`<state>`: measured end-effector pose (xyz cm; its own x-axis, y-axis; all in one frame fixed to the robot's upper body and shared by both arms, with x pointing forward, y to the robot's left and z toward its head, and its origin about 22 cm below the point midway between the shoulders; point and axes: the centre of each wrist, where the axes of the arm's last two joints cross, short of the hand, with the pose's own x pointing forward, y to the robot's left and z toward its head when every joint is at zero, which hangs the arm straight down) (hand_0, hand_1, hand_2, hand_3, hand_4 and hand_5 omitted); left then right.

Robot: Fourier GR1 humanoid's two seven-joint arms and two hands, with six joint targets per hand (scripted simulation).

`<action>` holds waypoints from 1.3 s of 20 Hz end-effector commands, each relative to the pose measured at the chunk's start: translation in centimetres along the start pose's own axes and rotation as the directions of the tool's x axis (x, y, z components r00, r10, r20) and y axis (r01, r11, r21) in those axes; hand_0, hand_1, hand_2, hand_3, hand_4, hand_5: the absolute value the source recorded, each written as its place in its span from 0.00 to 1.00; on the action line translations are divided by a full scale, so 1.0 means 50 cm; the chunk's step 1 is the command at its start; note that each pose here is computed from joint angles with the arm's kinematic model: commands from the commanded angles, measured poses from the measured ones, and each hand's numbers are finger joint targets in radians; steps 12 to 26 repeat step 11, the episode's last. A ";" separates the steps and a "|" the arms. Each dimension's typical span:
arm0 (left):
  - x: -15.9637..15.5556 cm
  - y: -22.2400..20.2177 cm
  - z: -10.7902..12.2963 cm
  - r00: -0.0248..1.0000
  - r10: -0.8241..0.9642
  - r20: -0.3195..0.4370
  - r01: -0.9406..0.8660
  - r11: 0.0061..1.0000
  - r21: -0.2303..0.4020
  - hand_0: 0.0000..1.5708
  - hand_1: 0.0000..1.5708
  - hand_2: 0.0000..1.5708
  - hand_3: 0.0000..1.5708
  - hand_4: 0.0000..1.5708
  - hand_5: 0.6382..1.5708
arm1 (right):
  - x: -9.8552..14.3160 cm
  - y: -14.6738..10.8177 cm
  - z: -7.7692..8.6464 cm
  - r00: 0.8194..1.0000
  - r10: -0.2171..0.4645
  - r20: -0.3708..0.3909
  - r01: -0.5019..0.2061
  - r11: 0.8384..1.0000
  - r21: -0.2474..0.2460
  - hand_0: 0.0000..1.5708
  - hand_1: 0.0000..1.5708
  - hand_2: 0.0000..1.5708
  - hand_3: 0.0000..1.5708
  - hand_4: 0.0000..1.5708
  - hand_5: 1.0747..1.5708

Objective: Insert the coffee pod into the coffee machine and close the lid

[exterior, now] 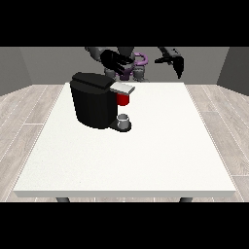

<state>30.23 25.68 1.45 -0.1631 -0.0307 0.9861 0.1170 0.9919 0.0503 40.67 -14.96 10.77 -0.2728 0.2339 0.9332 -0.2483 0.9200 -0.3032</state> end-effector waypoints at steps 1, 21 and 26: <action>0.011 0.003 0.001 1.000 -0.001 0.004 0.001 1.000 0.014 0.00 0.00 0.00 0.00 0.09 1.00 | -0.028 0.022 0.025 0.998 -0.041 0.043 0.038 0.998 0.053 0.00 0.00 0.00 0.00 0.04 1.00; -0.057 0.015 0.044 0.995 0.027 -0.101 -0.015 0.993 0.115 0.00 0.00 0.00 0.00 0.12 1.00 | -0.127 0.114 0.178 0.952 -0.306 -0.029 0.307 0.951 0.023 0.00 0.00 0.00 0.00 0.10 1.00; -0.057 0.015 0.044 0.995 0.027 -0.101 -0.015 0.993 0.115 0.00 0.00 0.00 0.00 0.12 1.00 | -0.127 0.114 0.178 0.952 -0.306 -0.029 0.307 0.951 0.023 0.00 0.00 0.00 0.00 0.10 1.00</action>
